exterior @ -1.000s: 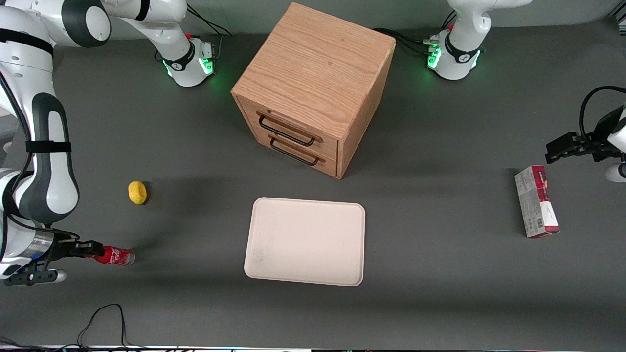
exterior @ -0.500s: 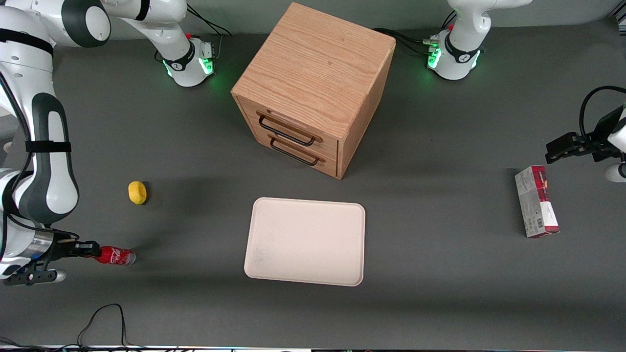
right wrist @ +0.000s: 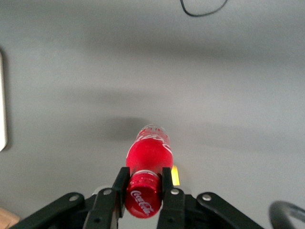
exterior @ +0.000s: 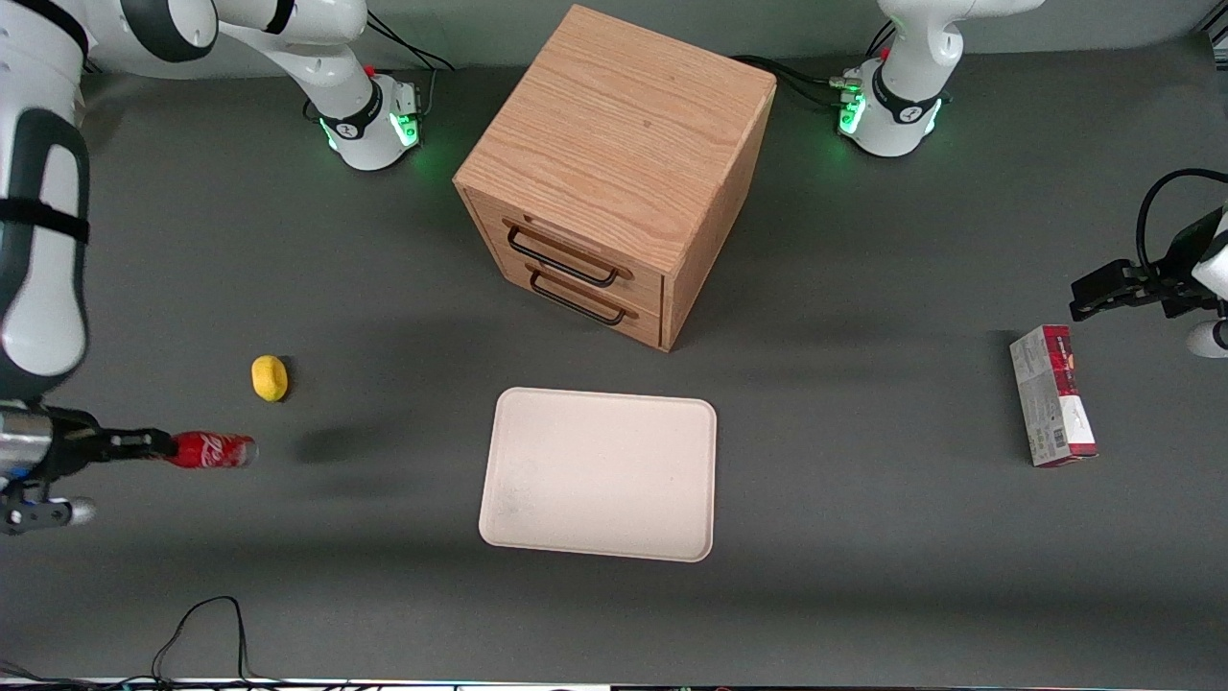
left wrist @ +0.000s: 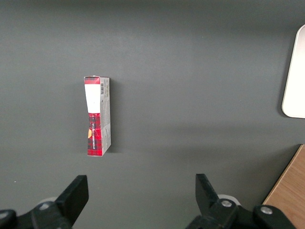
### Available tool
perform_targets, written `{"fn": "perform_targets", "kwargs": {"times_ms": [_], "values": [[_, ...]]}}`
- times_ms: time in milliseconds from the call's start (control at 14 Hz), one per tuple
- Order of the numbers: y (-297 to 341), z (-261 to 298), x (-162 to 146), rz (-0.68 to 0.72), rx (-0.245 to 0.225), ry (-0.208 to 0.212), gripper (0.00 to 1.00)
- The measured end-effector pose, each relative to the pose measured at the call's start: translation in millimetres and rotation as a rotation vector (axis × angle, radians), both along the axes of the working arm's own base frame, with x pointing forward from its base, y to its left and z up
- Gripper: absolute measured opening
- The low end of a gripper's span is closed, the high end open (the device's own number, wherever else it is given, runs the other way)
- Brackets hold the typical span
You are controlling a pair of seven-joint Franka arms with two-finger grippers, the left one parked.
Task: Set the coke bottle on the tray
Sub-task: 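Lift the red bottle and carry it toward the cream tray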
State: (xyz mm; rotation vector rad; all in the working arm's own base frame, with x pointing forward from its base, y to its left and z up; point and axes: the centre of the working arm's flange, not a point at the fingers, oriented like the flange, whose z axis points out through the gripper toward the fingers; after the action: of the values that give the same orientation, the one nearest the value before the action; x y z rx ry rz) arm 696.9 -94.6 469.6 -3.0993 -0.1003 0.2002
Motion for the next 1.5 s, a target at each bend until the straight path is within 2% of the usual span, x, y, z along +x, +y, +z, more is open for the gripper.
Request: {"fn": "perform_targets", "kwargs": {"times_ms": [143,286,500,643,929,1143,1357,1500], "values": [[1,52,-28,0.001,-0.017,0.019,0.31],[1,87,-59,-0.005,-0.022,0.01,0.31],[2,100,-108,-0.014,-0.022,-0.001,0.31],[6,97,-121,-0.011,-0.021,-0.002,0.31],[45,88,-102,-0.024,-0.033,-0.005,0.31],[128,68,-60,-0.044,-0.079,0.052,0.31],[224,22,-14,-0.153,-0.125,0.039,0.31],[279,-17,6,-0.258,-0.114,-0.005,0.31]]}}
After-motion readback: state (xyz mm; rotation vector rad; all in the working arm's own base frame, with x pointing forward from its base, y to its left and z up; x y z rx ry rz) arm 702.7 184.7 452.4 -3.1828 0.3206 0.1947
